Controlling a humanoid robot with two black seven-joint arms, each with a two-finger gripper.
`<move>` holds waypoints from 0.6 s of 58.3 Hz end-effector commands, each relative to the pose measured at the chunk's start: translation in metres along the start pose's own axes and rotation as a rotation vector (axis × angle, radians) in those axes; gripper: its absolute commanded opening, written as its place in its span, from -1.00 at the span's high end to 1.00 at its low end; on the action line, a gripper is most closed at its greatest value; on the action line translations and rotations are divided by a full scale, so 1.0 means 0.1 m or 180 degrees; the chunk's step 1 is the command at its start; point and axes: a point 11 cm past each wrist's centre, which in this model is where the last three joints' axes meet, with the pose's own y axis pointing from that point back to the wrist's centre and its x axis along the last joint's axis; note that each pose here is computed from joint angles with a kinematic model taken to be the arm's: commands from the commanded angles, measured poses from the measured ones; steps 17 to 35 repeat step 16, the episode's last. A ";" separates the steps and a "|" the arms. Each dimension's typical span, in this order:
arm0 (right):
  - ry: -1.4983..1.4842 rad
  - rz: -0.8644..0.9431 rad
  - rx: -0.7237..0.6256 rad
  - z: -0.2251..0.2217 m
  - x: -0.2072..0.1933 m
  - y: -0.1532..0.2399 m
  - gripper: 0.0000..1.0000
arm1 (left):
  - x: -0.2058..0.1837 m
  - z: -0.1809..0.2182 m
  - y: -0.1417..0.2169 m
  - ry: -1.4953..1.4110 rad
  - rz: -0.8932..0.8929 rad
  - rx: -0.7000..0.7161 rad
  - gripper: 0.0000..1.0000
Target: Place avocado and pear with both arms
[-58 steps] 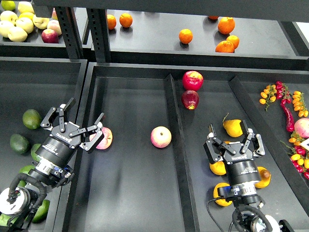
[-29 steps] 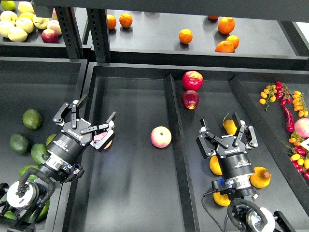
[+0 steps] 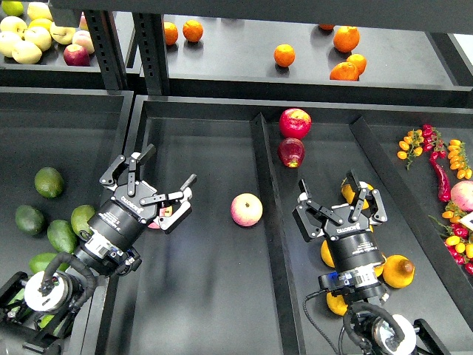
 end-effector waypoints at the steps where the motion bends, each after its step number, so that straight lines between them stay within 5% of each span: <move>1: -0.0001 0.0000 0.0000 0.00 0.00 0.00 -0.99 | 0.03 -0.10 -0.01 0.0022 0.0022 0.0097 -0.99; 35: -0.0001 0.0000 0.0000 0.00 0.00 0.00 -0.99 | 0.05 -0.22 -0.03 0.0050 0.0043 0.0219 -0.99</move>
